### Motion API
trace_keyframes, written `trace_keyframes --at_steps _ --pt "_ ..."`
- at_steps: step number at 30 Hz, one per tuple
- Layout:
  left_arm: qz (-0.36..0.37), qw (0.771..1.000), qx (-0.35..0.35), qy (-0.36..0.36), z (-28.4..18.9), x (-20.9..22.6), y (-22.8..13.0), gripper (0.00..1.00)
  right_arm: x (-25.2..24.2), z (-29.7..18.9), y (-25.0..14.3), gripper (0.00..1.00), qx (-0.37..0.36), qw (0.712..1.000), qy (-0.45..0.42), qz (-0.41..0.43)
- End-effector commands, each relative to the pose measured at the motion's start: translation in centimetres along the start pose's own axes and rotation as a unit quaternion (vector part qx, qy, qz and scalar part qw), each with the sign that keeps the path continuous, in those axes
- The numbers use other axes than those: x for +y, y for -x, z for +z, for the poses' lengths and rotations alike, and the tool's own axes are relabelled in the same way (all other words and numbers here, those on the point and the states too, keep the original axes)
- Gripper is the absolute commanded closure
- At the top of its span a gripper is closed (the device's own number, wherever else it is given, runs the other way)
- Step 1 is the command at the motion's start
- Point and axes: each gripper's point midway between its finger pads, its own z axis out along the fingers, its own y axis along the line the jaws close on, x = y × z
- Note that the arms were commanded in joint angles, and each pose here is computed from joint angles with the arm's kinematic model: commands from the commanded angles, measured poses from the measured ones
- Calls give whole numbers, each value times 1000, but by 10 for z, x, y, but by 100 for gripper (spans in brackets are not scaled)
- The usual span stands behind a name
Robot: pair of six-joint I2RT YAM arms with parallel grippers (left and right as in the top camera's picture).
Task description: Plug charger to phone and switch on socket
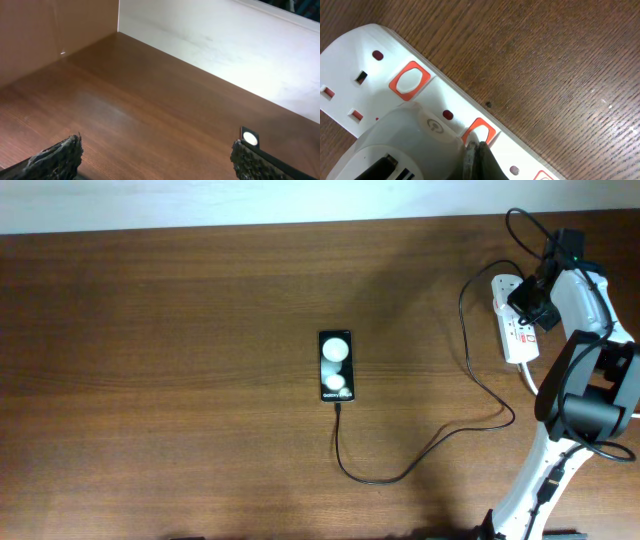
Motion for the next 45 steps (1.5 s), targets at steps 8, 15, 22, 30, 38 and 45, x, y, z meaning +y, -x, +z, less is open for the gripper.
trace_keyframes --at_steps 8,15,22,30,38,45 --pt "3 1000 -5 5 -1 2 -1 1 -9 -8 13 96 -16 999 -28 -17" --pt "3 1000 -5 5 -1 2 -1 1 -8 -7 21 96 -21 999 -24 -43" --pt "3 1000 -5 5 -1 2 -1 1 -1 4 4 96 8 999 5 -42" --pt "3 1000 -5 5 -1 2 -1 1 3 17 -10 96 38 998 20 -43" --pt "3 1000 -5 5 -1 2 -1 1 19 13 -32 96 82 994 57 -49" --pt "3 1000 -5 5 -1 2 -1 1 26 13 -42 96 90 992 56 -62"
